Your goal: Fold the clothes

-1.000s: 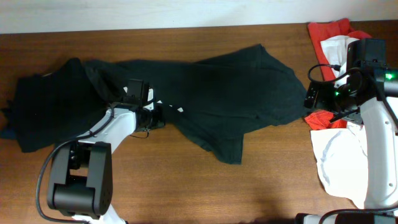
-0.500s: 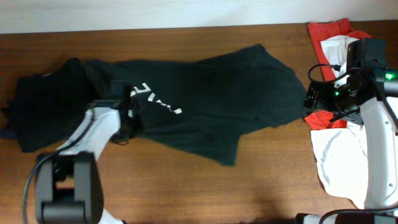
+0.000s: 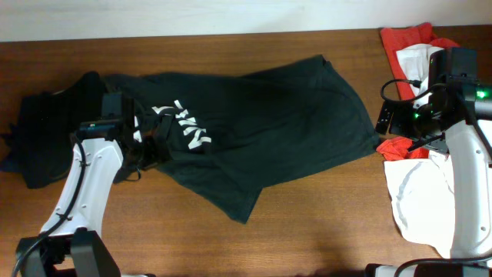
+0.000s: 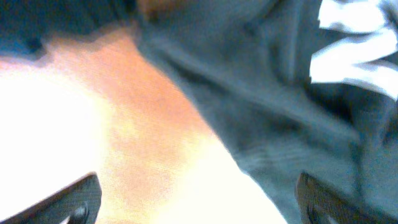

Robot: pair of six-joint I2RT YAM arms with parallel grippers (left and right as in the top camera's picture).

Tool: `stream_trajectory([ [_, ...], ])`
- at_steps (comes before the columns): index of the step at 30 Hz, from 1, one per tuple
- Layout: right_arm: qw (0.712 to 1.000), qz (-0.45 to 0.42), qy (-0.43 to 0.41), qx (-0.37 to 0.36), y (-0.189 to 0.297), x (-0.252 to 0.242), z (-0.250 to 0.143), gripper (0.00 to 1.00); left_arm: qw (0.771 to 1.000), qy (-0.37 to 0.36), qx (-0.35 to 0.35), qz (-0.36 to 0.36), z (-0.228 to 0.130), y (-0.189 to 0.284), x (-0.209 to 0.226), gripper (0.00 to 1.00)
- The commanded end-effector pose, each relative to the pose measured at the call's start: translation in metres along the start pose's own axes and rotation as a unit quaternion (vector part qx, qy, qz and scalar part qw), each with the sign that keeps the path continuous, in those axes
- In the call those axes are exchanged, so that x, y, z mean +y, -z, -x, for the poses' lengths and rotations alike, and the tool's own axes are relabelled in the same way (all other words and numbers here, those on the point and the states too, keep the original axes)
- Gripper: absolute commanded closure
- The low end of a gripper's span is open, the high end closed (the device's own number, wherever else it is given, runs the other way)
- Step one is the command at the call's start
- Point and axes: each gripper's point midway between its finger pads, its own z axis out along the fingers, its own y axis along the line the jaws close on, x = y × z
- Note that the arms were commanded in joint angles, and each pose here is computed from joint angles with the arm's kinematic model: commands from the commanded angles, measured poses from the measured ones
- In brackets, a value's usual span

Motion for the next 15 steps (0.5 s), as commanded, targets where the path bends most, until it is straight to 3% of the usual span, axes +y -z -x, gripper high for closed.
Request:
stream_trajectory([
  [1, 1.000, -0.001, -0.006, -0.001, 0.000, -0.001, 0.001, 0.01, 0.996, 0.006, 0.064, -0.066, -0.031, -0.013, -0.019, 0.01],
  [7, 1.000, -0.001, -0.006, -0.001, 0.000, -0.001, 0.001, 0.01, 0.985, -0.030, 0.089, -0.144, -0.067, -0.049, -0.054, 0.01],
  [15, 1.000, -0.002, -0.006, 0.003, 0.000, -0.002, -0.001, 0.01, 0.987, -0.064, 0.051, -0.141, -0.086, -0.075, -0.094, 0.02],
])
